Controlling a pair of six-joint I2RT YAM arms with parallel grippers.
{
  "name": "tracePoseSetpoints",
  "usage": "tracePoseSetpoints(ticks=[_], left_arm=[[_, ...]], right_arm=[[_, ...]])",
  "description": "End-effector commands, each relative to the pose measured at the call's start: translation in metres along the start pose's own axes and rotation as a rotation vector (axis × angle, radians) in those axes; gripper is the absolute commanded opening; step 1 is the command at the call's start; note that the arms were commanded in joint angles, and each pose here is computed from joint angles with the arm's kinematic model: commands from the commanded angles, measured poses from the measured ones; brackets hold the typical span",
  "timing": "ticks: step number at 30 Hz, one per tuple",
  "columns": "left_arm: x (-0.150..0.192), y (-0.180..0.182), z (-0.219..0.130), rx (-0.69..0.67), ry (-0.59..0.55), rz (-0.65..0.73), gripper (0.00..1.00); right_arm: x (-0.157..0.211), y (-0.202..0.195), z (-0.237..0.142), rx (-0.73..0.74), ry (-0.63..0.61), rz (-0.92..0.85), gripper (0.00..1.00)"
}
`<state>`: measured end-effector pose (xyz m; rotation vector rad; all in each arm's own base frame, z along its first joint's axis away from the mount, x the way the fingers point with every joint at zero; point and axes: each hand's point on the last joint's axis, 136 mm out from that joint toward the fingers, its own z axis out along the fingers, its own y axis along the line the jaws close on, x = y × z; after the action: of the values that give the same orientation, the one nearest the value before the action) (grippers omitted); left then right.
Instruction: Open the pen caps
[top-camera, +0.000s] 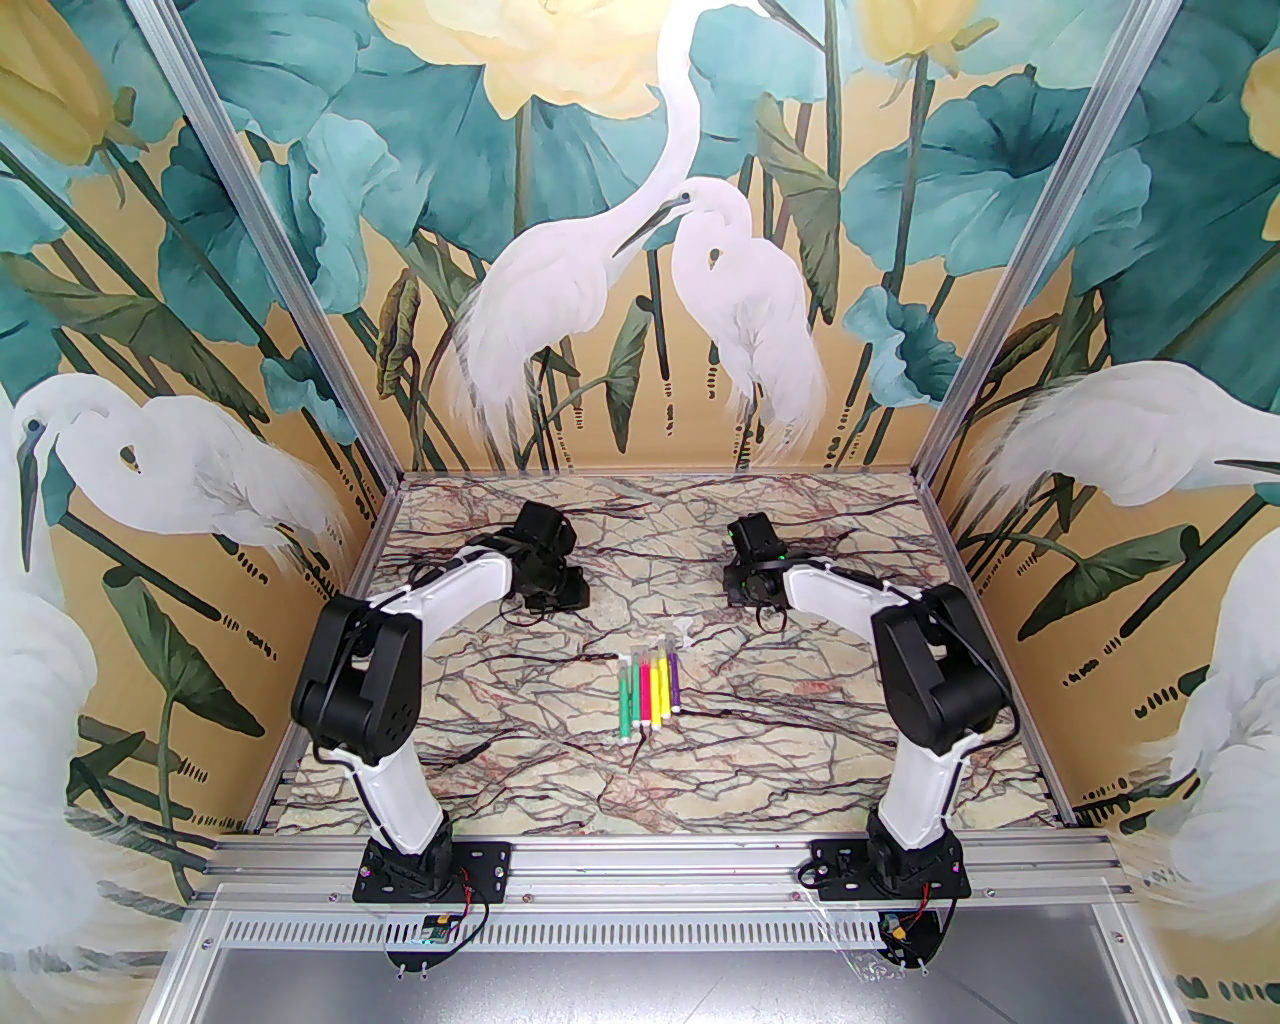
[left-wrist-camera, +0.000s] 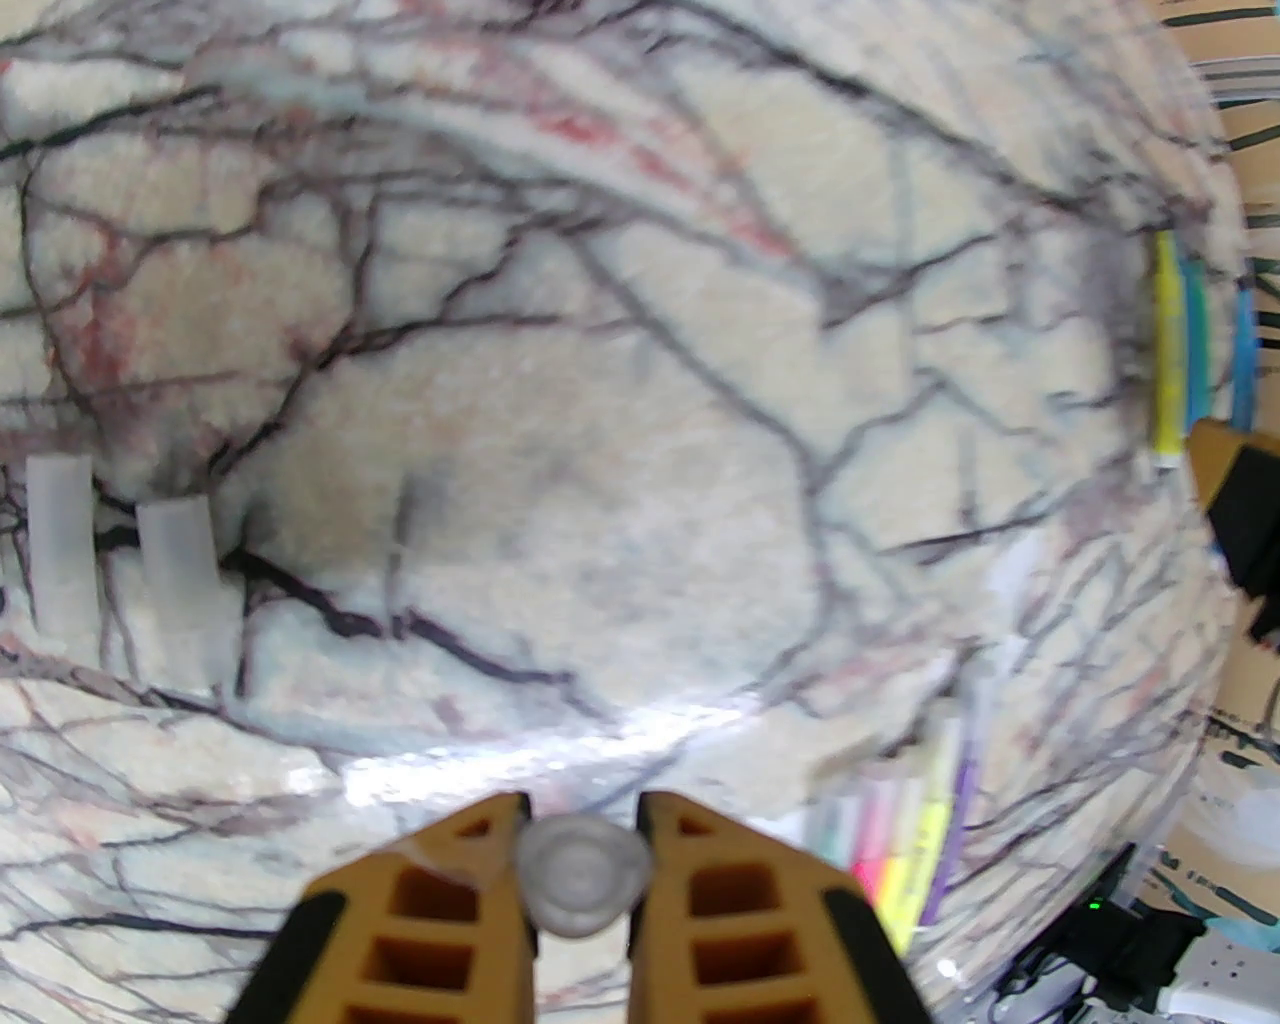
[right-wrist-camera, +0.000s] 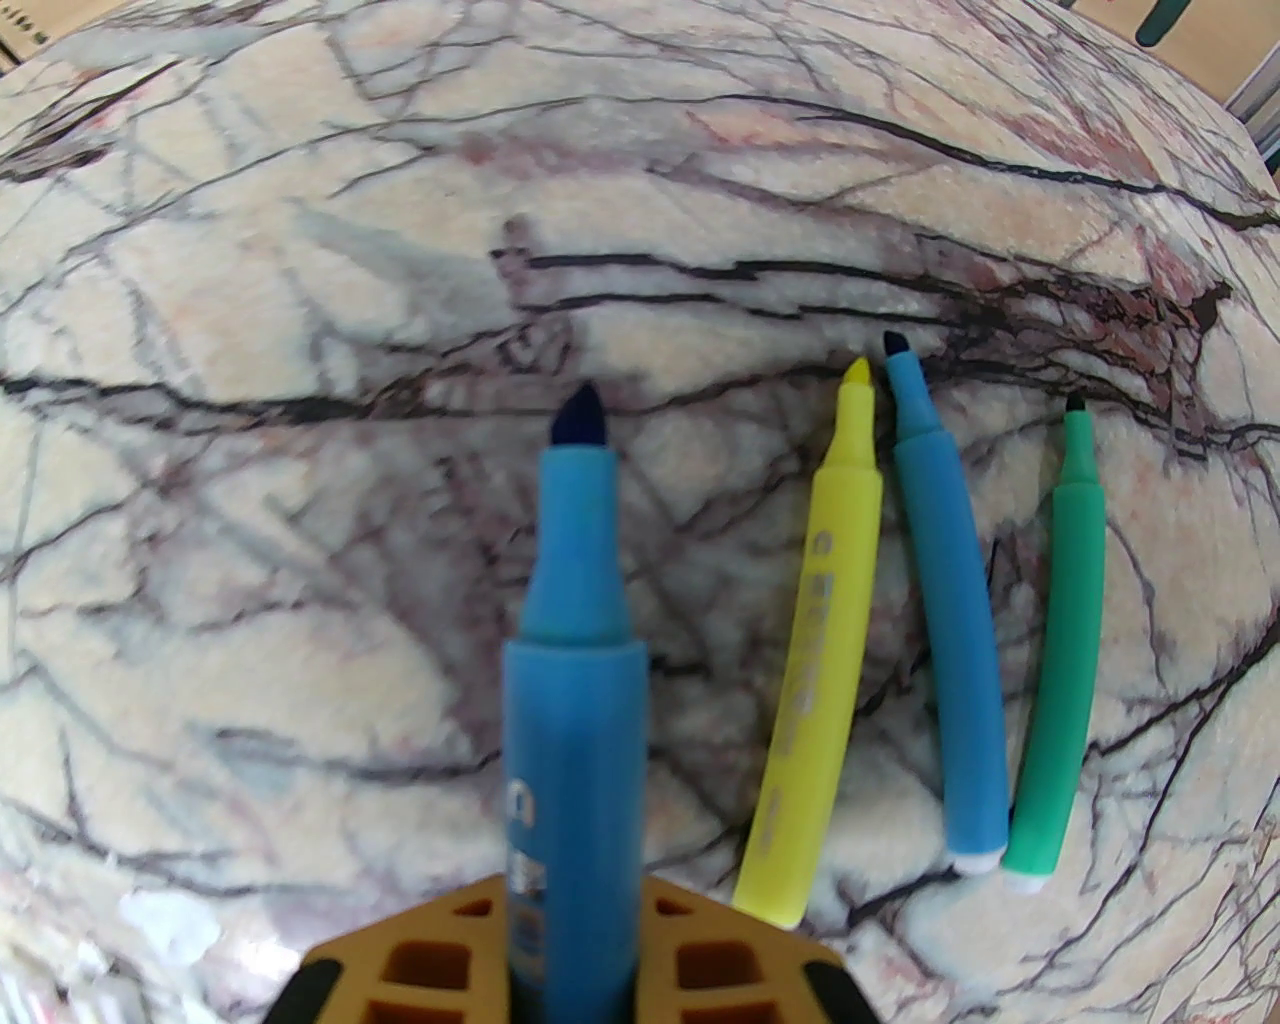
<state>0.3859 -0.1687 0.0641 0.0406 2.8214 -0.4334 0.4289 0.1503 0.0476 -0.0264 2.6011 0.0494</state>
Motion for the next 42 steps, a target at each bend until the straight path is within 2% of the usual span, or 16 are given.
tracePoseSetpoints(ticks=[1,11,17,27,36,42], left_arm=[[0.005,0.007,0.008,-0.065,0.042,0.026,0.00],[-0.003,0.027,0.025,-0.177,0.043,0.021,0.04],[-0.010,0.040,0.032,-0.259,0.050,0.026,0.08],[-0.013,0.049,0.036,-0.319,0.063,0.036,0.16],[-0.012,0.052,0.037,-0.333,0.068,0.037,0.23],[-0.011,0.044,0.037,-0.290,0.066,0.037,0.28]], right_arm=[[-0.009,-0.008,0.006,0.050,-0.005,0.020,0.00],[-0.008,-0.017,0.025,0.082,0.034,0.024,0.00],[-0.004,-0.024,0.028,0.112,0.048,0.024,0.07],[0.000,-0.036,0.030,0.171,0.057,0.007,0.16],[0.000,-0.038,0.030,0.176,0.056,0.014,0.23],[0.000,-0.038,0.028,0.179,0.056,0.013,0.28]])
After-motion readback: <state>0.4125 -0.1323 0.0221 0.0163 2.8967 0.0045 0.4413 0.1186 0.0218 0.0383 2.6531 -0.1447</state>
